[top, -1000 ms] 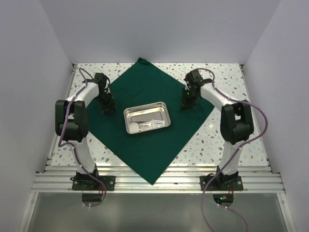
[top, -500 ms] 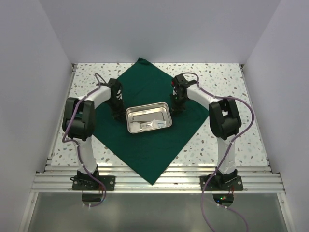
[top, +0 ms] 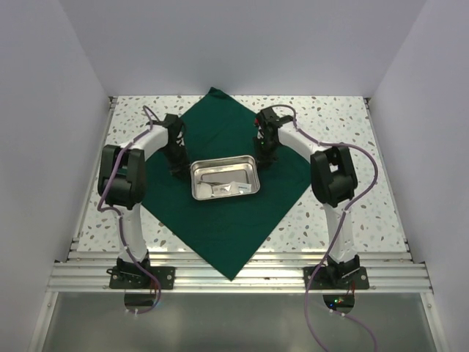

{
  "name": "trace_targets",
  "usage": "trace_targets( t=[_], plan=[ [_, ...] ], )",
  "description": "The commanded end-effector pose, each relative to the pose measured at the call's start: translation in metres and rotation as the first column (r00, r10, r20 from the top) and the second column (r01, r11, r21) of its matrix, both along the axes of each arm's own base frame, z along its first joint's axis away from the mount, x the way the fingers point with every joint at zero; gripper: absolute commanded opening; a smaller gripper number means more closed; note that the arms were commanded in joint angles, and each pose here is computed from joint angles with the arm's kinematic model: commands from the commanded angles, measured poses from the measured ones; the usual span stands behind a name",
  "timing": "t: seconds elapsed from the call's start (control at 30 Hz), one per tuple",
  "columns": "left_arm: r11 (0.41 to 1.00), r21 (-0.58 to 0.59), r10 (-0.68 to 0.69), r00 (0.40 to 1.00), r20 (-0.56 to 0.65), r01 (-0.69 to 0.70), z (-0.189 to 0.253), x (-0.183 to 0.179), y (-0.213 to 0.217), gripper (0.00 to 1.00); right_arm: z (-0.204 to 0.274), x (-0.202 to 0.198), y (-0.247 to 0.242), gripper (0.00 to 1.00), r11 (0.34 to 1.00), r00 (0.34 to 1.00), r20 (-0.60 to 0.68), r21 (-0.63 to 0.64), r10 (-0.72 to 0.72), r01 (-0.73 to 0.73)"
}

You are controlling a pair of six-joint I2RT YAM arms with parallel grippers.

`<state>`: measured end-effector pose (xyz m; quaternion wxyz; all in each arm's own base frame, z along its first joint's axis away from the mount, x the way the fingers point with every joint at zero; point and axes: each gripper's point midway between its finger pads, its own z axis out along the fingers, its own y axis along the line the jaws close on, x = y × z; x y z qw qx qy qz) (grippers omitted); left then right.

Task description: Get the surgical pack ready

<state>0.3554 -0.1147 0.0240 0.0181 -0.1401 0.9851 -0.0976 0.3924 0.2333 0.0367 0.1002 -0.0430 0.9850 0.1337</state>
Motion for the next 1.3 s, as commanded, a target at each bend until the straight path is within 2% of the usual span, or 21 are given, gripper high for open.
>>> trace_targets(
  t=[0.0, 0.2, 0.73, 1.27],
  plan=[
    [0.998, -0.046, 0.051, 0.998, 0.043, -0.049, 0.011, 0.018, -0.006, 0.32, 0.019, 0.006, 0.035, 0.15, 0.994, 0.999, 0.028, 0.1, 0.044, -0.046],
    [0.994, -0.063, 0.092, 0.994, 0.051, -0.089, 0.012, 0.025, 0.007, 0.32, 0.023, 0.014, 0.049, 0.15, 0.99, 0.998, 0.038, 0.124, 0.056, -0.06],
    [0.989, -0.118, 0.103, 0.99, 0.095, -0.092, 0.026, 0.06, -0.005, 0.32, 0.031, 0.03, 0.071, 0.15, 0.985, 0.996, 0.059, 0.16, 0.063, -0.072],
    [0.987, -0.119, 0.12, 0.989, 0.083, -0.109, 0.021, 0.061, 0.0, 0.32, 0.035, 0.049, 0.086, 0.15, 0.979, 0.995, 0.088, 0.191, 0.054, -0.07]
  ],
)
